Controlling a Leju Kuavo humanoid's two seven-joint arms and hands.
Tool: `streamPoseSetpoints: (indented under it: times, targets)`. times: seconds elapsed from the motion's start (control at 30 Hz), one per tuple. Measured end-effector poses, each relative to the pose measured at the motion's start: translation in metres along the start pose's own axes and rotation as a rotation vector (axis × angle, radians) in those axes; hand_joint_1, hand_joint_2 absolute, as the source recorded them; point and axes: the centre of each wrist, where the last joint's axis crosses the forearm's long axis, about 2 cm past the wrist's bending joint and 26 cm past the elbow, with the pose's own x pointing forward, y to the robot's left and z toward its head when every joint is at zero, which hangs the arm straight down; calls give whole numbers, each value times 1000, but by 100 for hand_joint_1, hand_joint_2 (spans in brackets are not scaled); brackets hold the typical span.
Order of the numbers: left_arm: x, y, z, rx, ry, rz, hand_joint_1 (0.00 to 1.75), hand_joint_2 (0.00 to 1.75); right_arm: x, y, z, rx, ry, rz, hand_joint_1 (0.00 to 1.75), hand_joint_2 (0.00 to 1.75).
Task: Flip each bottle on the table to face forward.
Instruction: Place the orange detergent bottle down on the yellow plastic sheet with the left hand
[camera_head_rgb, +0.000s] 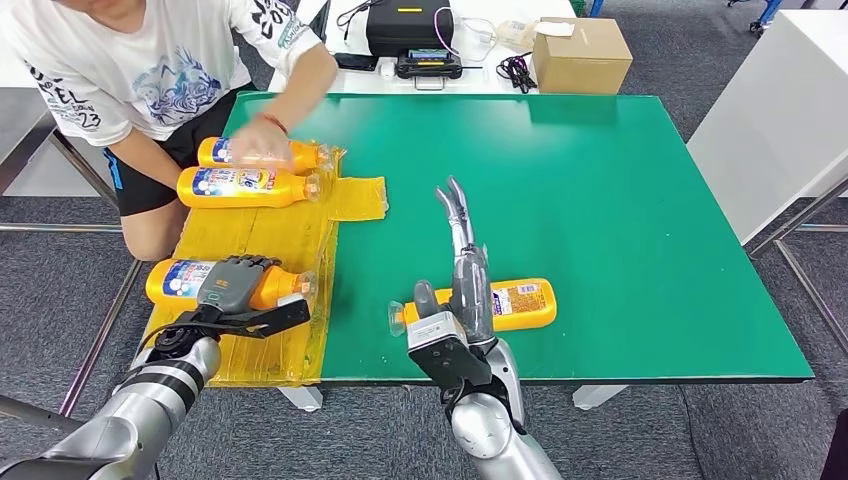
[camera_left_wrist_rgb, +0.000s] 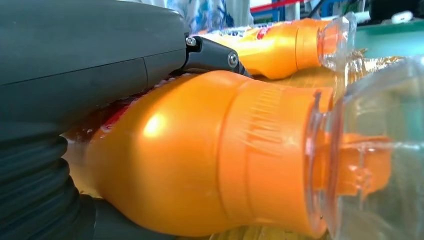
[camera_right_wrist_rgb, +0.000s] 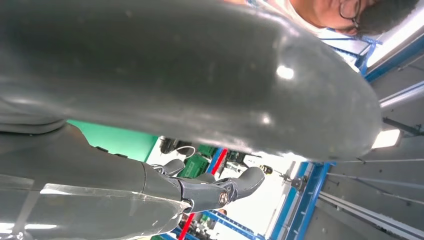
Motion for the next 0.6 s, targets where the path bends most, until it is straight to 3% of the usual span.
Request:
streamPoseSetpoints:
  times: [0.3,0.47,0.6]
  targets:
    - [-1,3,-4,-88,11,226,0,175,-3,2,3,22,19,-15,0,0]
    - [-2,2,-4,-93,18,260,0,175,-5,2,4,27,27,-16,0,0]
    - [-2,1,-3,-123,16,369,0,0,-6,3,5,29,33,-15,0,0]
